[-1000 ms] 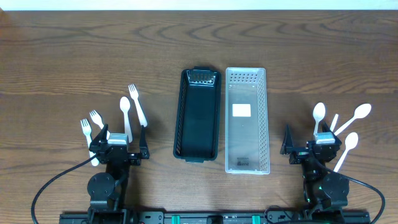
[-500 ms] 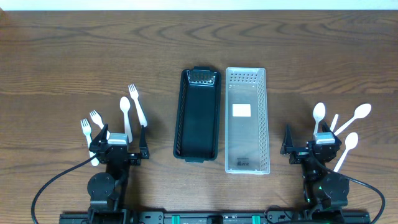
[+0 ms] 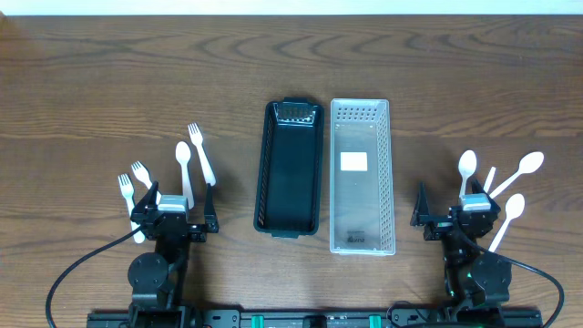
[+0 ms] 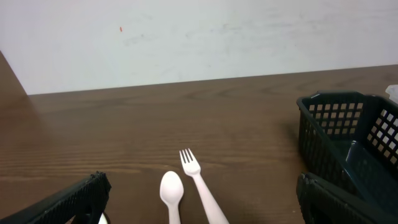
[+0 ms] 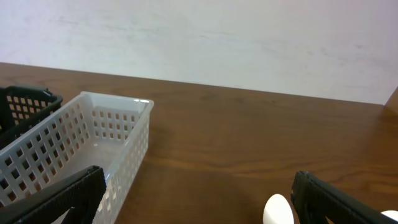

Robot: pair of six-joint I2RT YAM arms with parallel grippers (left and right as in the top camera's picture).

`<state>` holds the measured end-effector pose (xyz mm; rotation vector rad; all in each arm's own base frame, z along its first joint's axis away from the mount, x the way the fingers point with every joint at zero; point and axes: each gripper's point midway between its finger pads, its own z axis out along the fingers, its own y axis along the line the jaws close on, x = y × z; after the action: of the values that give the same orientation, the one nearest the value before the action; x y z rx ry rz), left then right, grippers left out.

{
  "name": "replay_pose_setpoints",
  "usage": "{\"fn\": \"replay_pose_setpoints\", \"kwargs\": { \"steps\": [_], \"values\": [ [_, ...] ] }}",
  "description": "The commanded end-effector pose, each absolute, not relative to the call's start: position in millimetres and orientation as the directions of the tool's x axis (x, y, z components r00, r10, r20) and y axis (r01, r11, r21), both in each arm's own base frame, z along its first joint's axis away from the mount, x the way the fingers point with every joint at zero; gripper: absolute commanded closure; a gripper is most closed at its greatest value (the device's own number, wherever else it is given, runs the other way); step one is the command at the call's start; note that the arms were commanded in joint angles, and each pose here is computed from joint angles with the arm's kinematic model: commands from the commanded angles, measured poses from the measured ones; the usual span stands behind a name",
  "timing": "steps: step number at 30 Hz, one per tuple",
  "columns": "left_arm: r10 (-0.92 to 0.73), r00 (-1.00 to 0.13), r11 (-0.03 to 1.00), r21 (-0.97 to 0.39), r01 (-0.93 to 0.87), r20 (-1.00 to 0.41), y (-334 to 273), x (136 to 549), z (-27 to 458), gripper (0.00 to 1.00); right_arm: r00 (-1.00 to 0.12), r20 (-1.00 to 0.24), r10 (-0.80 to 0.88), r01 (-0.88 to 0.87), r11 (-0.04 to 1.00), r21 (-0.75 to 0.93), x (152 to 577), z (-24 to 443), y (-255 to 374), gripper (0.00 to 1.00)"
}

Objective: Pack container

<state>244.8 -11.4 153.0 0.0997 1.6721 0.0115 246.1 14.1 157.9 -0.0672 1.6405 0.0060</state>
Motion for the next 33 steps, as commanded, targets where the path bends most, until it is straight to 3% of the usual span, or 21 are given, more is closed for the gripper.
{"fn": "replay_pose_setpoints", "kwargs": {
  "steps": [1,33],
  "values": [
    [0.091,-0.139,0.992,0.078,0.095,-0.986,-17.0,243.6,138.6,0.02,-0.069,-0.996,-0.047,-0.046,0.998,-0.044,245.9,157.4,13.3,0.01],
    [0.091,-0.136,0.992,0.078,0.095,-0.987,-17.1,243.7,139.3,0.02,-0.039,-0.998,-0.046,-0.036,0.998,-0.044,246.4,164.9,11.8,0.01]
  ]
}}
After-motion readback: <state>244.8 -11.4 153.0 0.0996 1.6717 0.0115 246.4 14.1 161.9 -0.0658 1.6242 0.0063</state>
